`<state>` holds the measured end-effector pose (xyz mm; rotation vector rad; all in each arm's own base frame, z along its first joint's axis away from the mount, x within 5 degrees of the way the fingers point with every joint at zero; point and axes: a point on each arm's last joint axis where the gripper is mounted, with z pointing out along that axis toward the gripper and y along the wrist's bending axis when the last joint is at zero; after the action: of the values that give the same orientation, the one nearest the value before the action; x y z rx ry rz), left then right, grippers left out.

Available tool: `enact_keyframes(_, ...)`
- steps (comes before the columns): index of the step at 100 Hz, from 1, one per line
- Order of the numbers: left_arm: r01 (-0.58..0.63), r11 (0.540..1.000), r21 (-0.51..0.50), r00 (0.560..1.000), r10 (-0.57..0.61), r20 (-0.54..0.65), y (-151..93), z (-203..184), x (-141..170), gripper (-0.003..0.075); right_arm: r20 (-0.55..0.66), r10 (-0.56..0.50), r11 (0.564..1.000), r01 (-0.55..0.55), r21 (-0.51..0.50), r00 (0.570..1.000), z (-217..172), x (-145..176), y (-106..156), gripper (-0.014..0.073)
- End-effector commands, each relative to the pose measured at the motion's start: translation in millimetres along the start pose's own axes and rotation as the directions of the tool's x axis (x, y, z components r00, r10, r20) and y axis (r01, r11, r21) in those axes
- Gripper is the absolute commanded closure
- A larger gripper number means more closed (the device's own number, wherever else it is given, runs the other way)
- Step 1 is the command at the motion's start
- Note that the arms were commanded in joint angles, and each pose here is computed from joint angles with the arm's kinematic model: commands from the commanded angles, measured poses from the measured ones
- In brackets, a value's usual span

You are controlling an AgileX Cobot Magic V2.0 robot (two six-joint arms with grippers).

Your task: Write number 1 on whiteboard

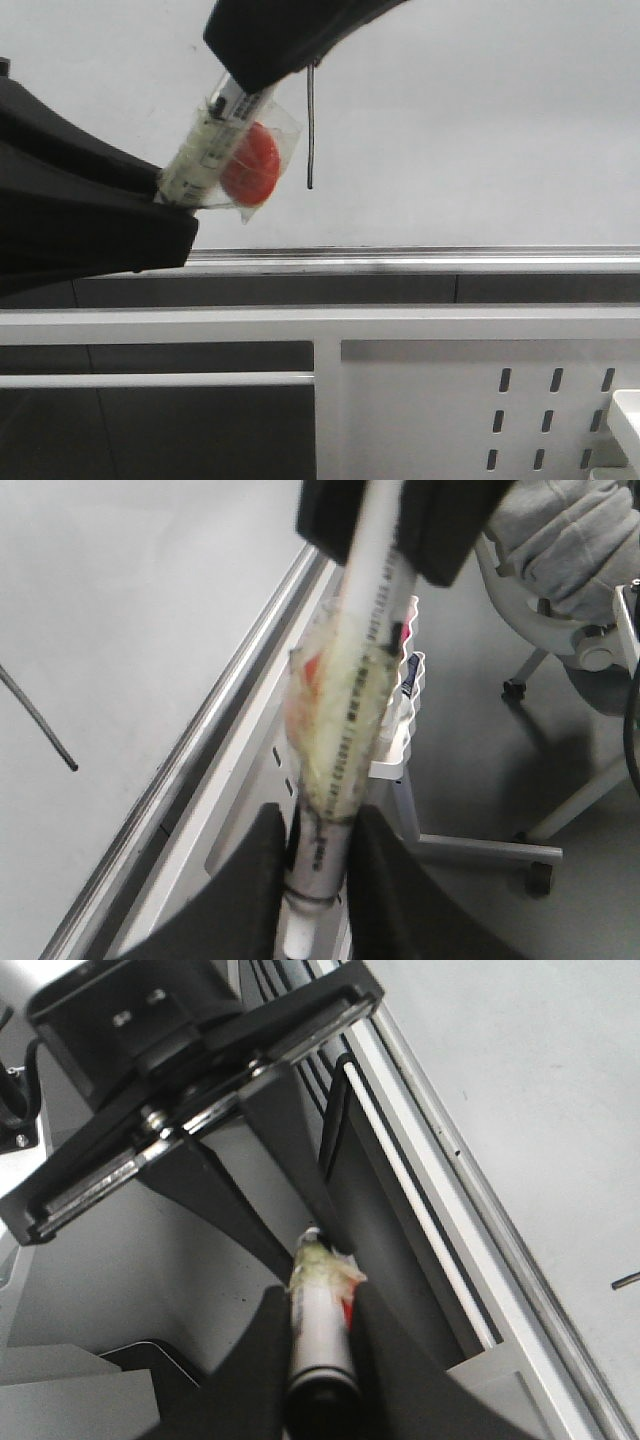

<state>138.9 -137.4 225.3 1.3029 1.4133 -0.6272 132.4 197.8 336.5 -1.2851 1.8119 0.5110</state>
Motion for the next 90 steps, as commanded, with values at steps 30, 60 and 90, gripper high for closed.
enact_keyframes(30,0.06,0.998,0.009,0.993,-0.06,0.098,3,0,-16,0.074,0.112,-0.003,0.999,-0.001,0.035,0.994,-10,-18,-3,0.0594)
enact_keyframes(60,0.257,0.957,-0.138,0.959,-0.235,0.156,18,-2,-17,0.074,0.161,0.007,0.992,-0.027,0.122,0.987,-43,-24,-21,0.0174)
enact_keyframes(90,0.564,0.738,-0.371,0.822,-0.454,0.345,42,-11,-1,0.074,0.245,0.016,0.97,-0.074,0.232,0.969,-99,-18,-29,0.0248)
